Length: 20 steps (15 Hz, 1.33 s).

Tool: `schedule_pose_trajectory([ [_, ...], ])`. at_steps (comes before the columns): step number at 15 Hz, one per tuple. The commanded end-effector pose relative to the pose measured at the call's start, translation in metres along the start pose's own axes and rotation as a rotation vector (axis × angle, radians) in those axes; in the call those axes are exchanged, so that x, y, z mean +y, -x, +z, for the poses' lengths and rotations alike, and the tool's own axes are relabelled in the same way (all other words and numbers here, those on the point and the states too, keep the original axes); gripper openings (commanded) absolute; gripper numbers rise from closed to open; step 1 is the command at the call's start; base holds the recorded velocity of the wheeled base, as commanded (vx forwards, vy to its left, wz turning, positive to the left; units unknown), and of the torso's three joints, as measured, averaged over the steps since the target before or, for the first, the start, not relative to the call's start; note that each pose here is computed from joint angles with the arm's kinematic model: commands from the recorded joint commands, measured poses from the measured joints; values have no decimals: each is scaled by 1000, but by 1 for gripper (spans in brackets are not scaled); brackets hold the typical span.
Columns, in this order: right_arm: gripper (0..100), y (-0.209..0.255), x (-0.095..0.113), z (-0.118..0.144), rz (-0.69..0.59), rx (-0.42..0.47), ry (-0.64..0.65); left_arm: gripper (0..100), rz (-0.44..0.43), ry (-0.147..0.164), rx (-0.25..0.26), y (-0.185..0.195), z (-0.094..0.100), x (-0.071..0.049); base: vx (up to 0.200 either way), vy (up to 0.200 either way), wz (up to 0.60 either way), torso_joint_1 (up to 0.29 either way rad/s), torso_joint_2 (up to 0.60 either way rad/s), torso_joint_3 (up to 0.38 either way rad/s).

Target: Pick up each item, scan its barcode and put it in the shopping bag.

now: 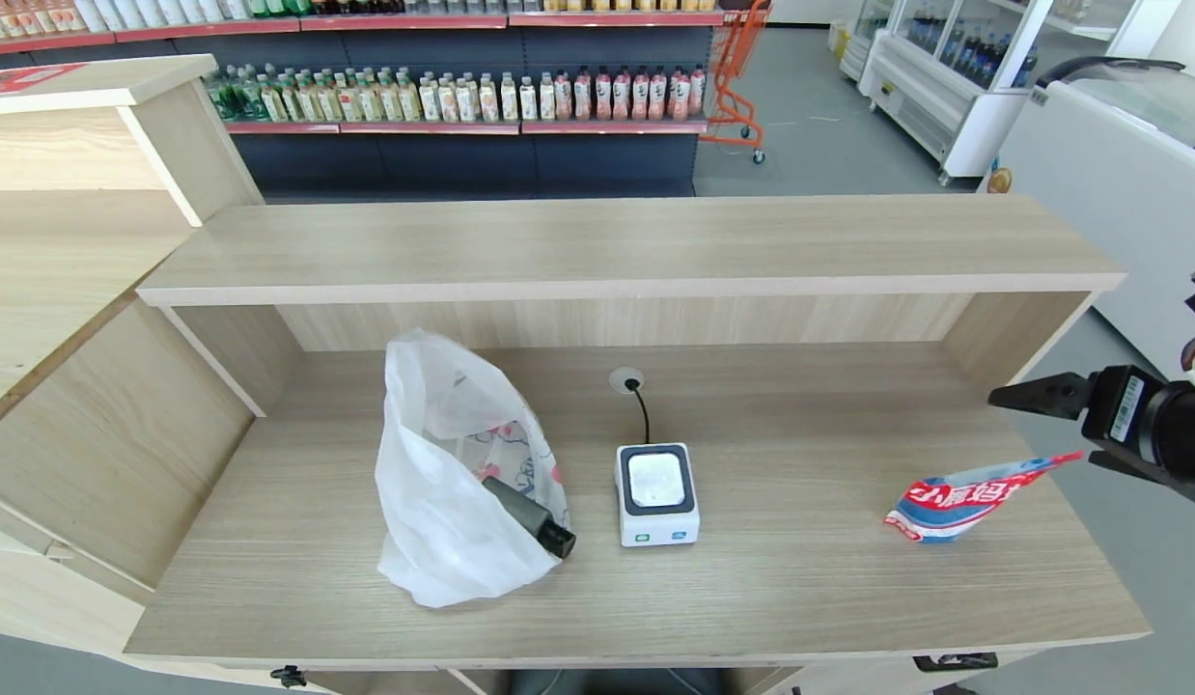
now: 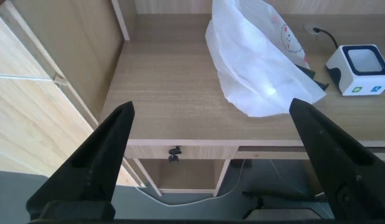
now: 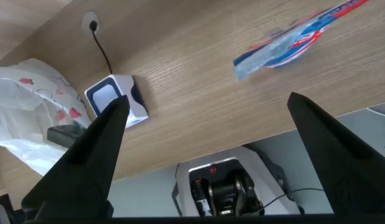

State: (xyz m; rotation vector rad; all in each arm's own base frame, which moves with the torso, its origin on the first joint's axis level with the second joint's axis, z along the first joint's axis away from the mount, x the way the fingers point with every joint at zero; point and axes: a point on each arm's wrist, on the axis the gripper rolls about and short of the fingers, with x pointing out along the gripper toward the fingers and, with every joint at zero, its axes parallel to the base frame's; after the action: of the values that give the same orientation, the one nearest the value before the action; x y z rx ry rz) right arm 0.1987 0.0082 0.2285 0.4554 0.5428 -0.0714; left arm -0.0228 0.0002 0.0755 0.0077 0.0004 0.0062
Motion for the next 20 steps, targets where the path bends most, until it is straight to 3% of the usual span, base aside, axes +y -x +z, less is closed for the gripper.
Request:
schedule_pose_trajectory([
  [1,100,-2,0,0,-8,12,-15,100,0,0,0,0,0,0,0,-200,0,-2,7,2],
  [6,100,-16,-3,-3,-73,39,-123,100,0,0,0,0,0,0,0,-200,0,1,1,3],
  [12,100,-43,0,-2,-146,136,-290,100,0,2,0,0,0,0,0,-167,0,2,4,2],
  [17,100,-85,37,-14,-165,231,-407,100,0,2,0,0,0,0,0,0,0,0,0,0],
  [20,100,-119,63,-22,-195,235,-435,100,2,2,0,0,0,0,0,0,0,0,0,0],
])
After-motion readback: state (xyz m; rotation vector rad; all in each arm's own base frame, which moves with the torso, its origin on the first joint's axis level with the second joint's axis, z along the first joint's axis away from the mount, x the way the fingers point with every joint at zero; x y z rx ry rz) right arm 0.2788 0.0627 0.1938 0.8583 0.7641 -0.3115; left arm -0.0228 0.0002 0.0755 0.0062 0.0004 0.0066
